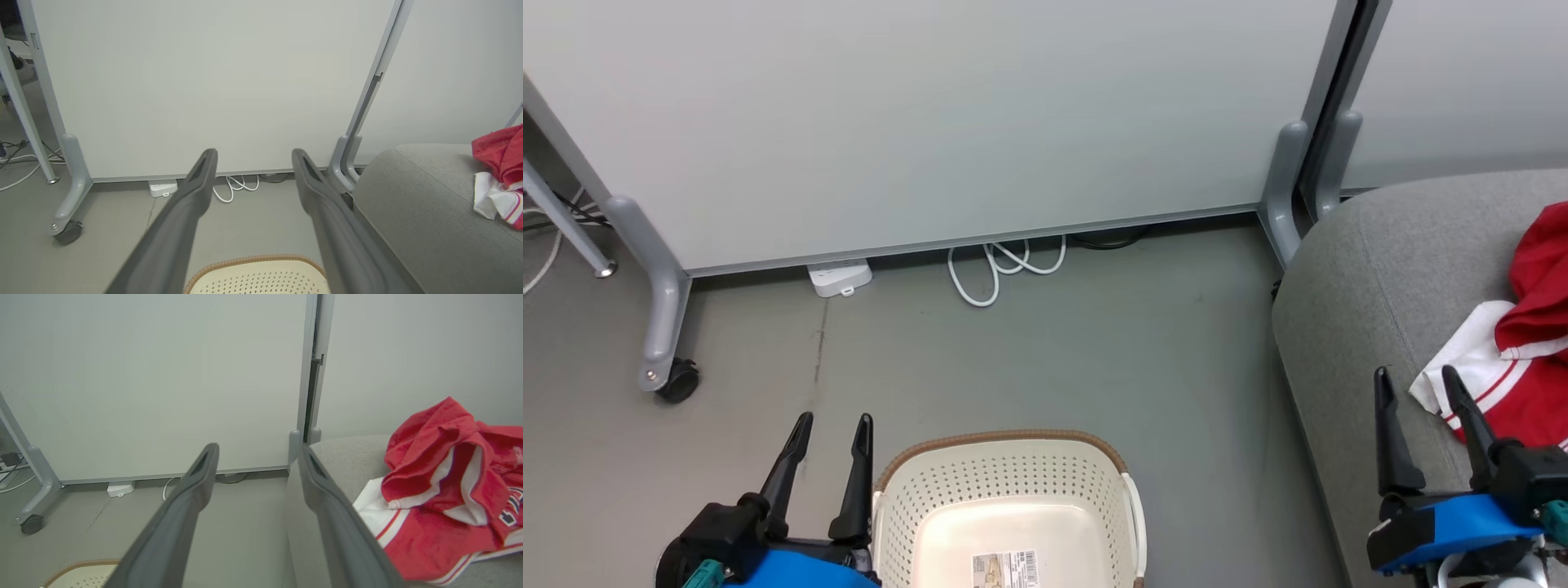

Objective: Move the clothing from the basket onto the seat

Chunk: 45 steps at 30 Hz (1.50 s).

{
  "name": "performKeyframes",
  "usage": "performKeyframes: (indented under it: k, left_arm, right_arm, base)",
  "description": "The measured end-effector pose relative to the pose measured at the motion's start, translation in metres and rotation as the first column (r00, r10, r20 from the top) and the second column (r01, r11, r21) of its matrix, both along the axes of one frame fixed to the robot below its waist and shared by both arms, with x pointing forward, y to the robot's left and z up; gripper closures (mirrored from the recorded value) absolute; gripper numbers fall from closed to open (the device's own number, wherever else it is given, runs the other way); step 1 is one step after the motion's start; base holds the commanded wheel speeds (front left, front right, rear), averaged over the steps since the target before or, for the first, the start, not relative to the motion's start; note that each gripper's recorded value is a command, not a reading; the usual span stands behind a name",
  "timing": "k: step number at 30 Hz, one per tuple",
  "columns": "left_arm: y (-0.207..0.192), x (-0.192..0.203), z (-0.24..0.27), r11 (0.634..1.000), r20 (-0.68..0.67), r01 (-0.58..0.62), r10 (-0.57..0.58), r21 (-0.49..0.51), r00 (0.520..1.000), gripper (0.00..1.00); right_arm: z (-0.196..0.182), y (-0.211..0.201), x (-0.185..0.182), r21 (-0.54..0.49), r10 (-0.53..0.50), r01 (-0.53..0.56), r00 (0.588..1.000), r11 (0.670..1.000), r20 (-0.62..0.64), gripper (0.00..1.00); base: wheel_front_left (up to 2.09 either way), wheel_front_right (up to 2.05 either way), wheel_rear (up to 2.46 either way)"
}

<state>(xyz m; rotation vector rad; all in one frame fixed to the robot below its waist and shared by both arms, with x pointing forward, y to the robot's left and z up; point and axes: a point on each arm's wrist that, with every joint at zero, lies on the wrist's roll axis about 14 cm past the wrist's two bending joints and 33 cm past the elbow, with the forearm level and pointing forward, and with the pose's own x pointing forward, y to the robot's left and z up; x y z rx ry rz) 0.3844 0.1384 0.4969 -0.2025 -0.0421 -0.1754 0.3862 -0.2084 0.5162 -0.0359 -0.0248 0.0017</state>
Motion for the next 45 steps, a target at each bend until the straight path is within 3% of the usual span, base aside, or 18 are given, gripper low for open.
performKeyframes:
  k: [11, 31, 32, 45]
  left_arm:
    - [0.032, -0.015, -0.002, 0.994, -0.011, -0.104, 0.104, -0.017, 0.995, 0.00]
    - [0.029, -0.017, -0.012, 0.995, -0.041, -0.098, 0.097, -0.011, 0.994, 0.00]
    - [0.028, -0.017, -0.014, 0.995, -0.046, -0.096, 0.096, -0.012, 0.994, 1.00]
    - [0.023, -0.043, -0.065, 0.995, -0.214, -0.098, 0.093, -0.012, 0.972, 1.00]
  right_arm:
    - [0.006, 0.030, -0.010, 0.000, 0.080, -0.080, 0.997, 0.997, 0.009, 0.00]
    - [-0.010, 0.031, -0.017, 0.055, 0.080, -0.078, 0.996, 0.995, -0.028, 0.00]
    - [-0.012, 0.031, -0.018, 0.056, 0.080, -0.078, 0.996, 0.995, -0.034, 1.00]
    - [-0.056, 0.029, -0.030, 0.084, 0.070, -0.056, 0.982, 0.995, -0.175, 1.00]
  base:
    - [0.00, 0.00, 0.00]
    - [0.00, 0.00, 0.00]
    - [0.00, 0.00, 0.00]
    - [0.00, 0.00, 0.00]
